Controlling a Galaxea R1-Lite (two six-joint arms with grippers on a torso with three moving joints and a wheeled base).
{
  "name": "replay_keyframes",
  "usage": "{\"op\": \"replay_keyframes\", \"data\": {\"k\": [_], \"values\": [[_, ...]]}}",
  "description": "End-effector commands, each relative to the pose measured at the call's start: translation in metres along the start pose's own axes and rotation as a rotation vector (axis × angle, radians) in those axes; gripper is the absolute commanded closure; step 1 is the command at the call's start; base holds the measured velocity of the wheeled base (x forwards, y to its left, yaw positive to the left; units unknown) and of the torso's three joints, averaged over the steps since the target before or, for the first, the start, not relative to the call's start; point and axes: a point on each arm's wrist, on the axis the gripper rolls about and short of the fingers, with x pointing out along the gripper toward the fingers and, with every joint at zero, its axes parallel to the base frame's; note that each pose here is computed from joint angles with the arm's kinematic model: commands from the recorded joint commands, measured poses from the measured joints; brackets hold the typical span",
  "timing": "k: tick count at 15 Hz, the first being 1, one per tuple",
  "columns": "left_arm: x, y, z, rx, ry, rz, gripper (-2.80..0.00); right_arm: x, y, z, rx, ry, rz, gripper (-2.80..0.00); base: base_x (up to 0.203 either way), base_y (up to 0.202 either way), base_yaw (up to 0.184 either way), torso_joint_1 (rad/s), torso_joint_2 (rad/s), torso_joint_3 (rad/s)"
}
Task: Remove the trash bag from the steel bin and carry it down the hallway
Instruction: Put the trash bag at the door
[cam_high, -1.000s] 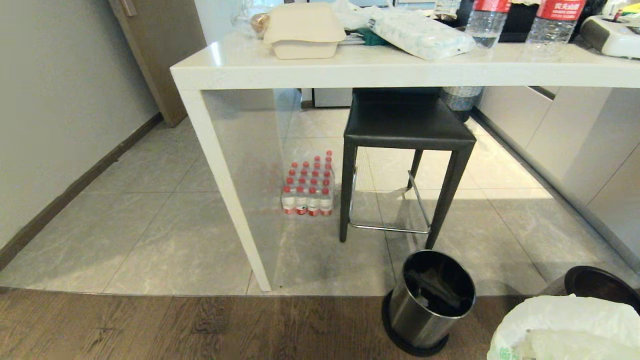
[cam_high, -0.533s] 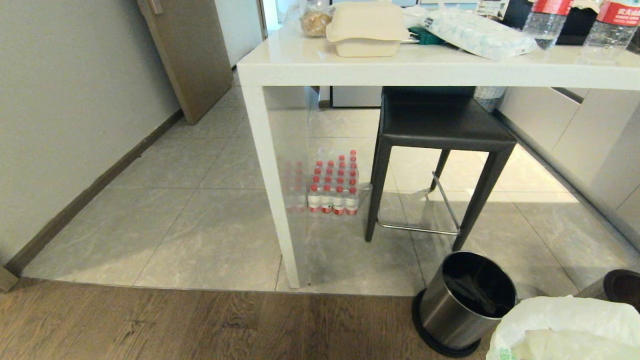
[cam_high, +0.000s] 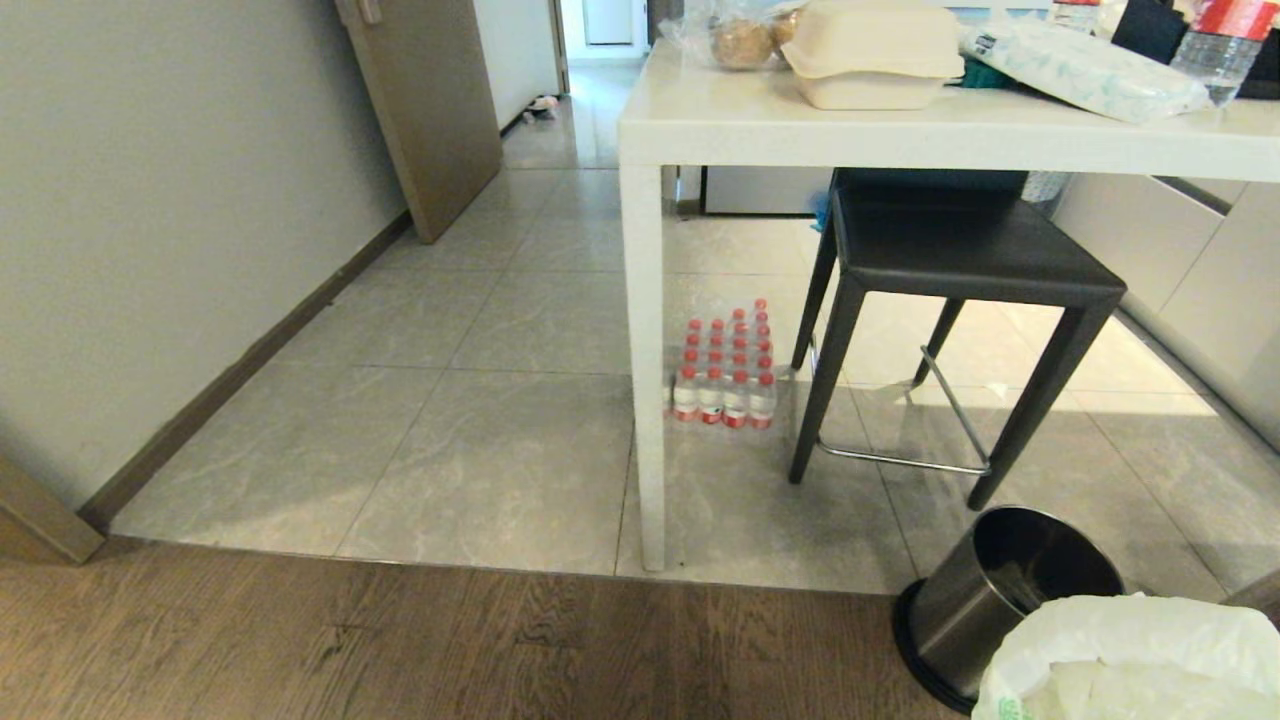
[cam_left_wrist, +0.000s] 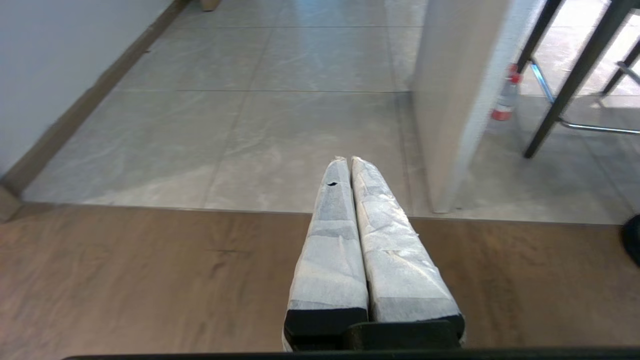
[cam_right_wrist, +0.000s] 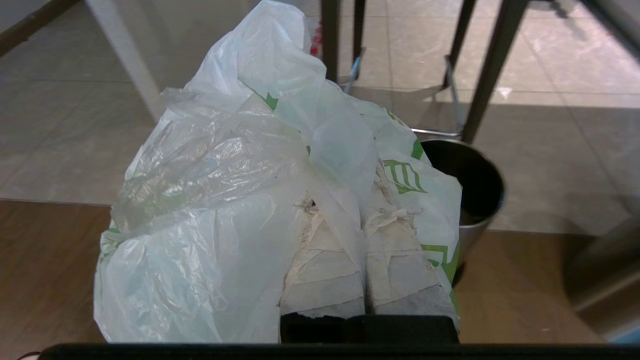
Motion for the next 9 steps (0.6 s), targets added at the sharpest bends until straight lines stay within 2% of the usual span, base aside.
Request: {"op": "replay_keyframes", "data": {"k": [1,9], "values": [[0.0000,0.0000,0.0000,-0.002,0.000,0.000,0.00,0.0001,0.0000,0.0000,0.000,0.002,0.000,0.00,0.000,0.189,0.012,-0.002,0.00,0.005],[0.0000,0.0000,0.0000,-0.003,0.000,0.000,0.00,0.0001,0.0000,0.0000,0.000,0.002,0.000,0.00,0.000,0.188,0.010,0.001,0.00,0.003]]}}
